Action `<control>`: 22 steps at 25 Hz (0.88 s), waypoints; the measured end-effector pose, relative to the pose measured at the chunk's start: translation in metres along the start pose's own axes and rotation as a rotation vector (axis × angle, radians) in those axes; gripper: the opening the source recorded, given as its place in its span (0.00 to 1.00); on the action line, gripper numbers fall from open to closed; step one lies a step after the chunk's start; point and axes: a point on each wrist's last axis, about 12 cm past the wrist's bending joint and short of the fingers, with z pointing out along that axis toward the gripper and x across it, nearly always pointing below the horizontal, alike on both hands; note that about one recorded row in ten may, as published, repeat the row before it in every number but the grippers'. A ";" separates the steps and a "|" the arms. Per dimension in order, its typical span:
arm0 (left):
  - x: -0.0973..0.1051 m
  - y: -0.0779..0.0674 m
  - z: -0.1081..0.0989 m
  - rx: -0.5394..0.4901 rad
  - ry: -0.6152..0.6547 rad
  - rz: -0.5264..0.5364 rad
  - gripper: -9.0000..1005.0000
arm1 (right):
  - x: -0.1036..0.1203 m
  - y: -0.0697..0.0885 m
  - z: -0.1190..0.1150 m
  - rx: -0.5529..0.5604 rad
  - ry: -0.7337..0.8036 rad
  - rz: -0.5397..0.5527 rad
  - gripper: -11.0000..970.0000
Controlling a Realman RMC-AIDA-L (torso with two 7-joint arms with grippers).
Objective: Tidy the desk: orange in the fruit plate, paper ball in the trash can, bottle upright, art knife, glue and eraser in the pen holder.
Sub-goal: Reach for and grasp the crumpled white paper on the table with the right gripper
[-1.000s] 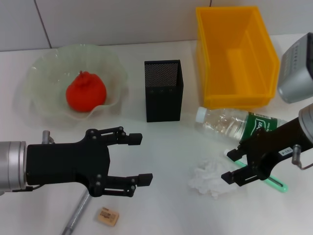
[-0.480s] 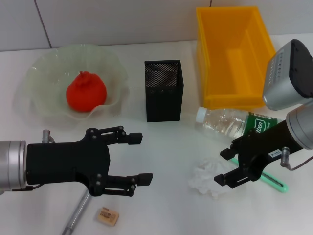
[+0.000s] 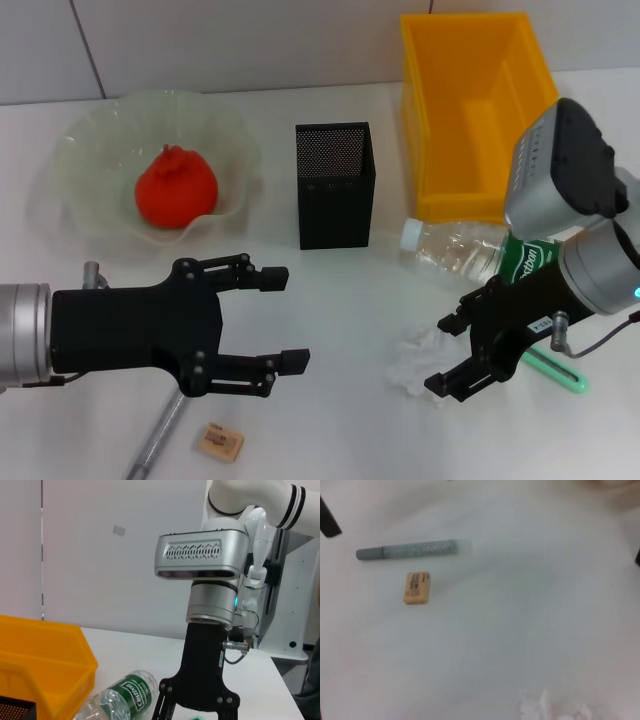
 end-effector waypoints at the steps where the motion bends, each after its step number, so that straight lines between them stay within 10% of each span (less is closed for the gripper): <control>1: 0.000 0.000 0.000 0.000 0.000 0.001 0.84 | 0.000 0.000 0.000 0.000 0.000 0.000 0.79; 22: -0.002 0.003 0.001 -0.004 0.001 0.014 0.84 | 0.004 -0.008 0.011 0.063 0.012 0.046 0.75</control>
